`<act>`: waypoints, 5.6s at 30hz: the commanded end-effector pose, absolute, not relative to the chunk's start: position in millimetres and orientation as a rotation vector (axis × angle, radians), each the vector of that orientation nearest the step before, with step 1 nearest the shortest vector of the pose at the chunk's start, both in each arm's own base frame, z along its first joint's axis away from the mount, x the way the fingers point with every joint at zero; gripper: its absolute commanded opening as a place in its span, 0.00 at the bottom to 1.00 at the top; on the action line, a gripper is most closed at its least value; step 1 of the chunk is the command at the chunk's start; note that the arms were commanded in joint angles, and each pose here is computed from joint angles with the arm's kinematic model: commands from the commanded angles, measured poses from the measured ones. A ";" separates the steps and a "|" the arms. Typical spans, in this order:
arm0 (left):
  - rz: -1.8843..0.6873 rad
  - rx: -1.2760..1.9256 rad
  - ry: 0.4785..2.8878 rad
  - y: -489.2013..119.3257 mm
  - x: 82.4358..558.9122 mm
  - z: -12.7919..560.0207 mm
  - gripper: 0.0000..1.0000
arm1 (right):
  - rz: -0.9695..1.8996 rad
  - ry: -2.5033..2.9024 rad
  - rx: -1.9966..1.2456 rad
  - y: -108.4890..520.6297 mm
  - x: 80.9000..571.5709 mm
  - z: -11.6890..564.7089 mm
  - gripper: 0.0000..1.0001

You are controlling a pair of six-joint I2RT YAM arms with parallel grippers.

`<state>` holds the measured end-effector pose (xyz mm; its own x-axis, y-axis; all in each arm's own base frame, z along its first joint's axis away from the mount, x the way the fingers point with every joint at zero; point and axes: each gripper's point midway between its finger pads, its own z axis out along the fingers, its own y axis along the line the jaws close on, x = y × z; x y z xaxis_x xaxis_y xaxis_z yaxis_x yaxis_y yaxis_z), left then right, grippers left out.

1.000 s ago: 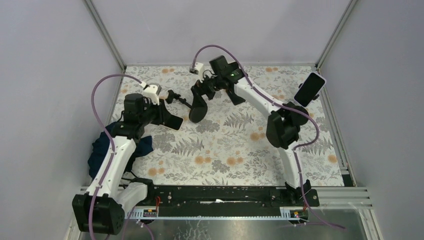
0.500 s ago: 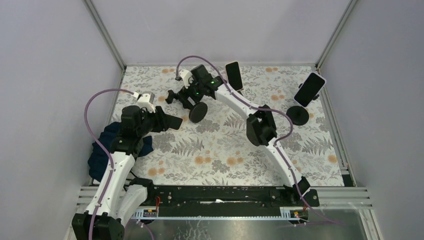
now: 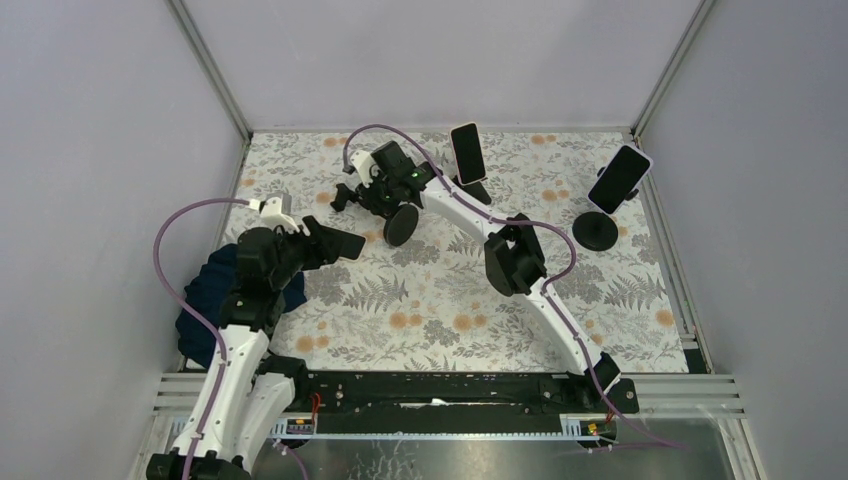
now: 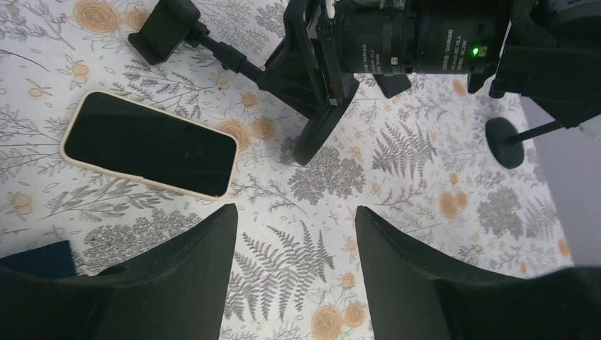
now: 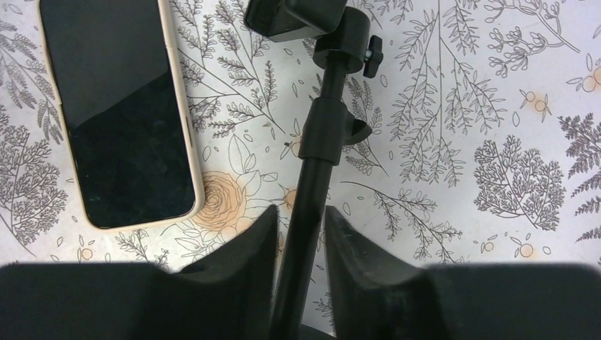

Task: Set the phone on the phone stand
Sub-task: Adjust the phone stand at the center of the board.

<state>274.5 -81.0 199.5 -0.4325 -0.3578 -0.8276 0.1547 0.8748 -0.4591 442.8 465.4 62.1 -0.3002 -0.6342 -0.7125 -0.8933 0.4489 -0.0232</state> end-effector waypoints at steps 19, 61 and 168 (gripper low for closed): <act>-0.956 -0.353 1.843 -113.4 272.9 190.6 0.70 | 0.192 2.316 -1.403 377.5 420.9 13.6 0.38; -1.506 -0.417 1.561 -308.5 329.0 231.4 0.70 | 0.894 1.869 -0.909 272.0 317.5 206.1 0.00; -0.938 0.879 1.279 -369.4 290.9 130.8 0.35 | 0.928 2.434 -0.982 240.7 319.5 241.0 0.28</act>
<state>328.5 -351.9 122.0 0.0209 -0.0401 -0.9990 0.8726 0.4884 -0.0014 303.3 221.7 202.0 -0.7754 -0.5185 -0.3605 -0.6308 0.6091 0.4807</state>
